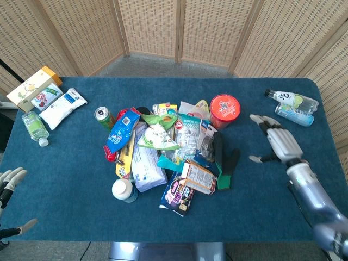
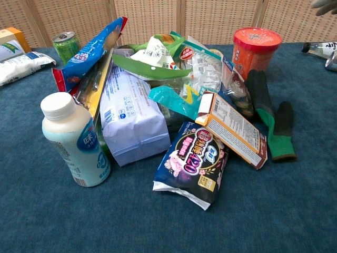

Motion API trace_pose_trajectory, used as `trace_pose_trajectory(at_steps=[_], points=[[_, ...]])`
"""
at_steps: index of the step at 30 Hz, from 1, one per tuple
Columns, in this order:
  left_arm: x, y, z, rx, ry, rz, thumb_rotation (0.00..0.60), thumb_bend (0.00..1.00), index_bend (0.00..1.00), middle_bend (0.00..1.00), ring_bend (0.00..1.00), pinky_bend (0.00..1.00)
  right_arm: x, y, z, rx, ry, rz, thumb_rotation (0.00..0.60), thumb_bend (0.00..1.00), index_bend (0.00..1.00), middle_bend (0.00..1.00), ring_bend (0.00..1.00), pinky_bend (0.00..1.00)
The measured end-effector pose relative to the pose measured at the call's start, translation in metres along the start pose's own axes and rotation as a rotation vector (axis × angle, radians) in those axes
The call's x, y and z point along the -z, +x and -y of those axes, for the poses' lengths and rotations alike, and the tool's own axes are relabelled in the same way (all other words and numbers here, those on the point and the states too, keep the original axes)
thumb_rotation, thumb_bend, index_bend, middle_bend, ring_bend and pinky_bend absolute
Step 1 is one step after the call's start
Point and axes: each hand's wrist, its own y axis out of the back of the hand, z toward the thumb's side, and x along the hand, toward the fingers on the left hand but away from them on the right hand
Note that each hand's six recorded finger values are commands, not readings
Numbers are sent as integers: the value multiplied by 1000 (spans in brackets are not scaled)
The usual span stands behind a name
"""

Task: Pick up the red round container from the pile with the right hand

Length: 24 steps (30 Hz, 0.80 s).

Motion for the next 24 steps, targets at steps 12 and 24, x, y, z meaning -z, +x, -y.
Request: trace_pose_trajectory(at_steps=[12, 24], points=[[9, 7, 0, -2, -2, -25, 600, 0, 57, 0, 0, 0, -40, -109, -5, -25, 139, 31, 600, 0, 0, 0, 0, 0], [25, 17, 0, -17, 4, -97, 600, 0, 57, 0, 0, 0, -40, -164, 22, -115, 224, 97, 600, 0, 0, 0, 0, 0]])
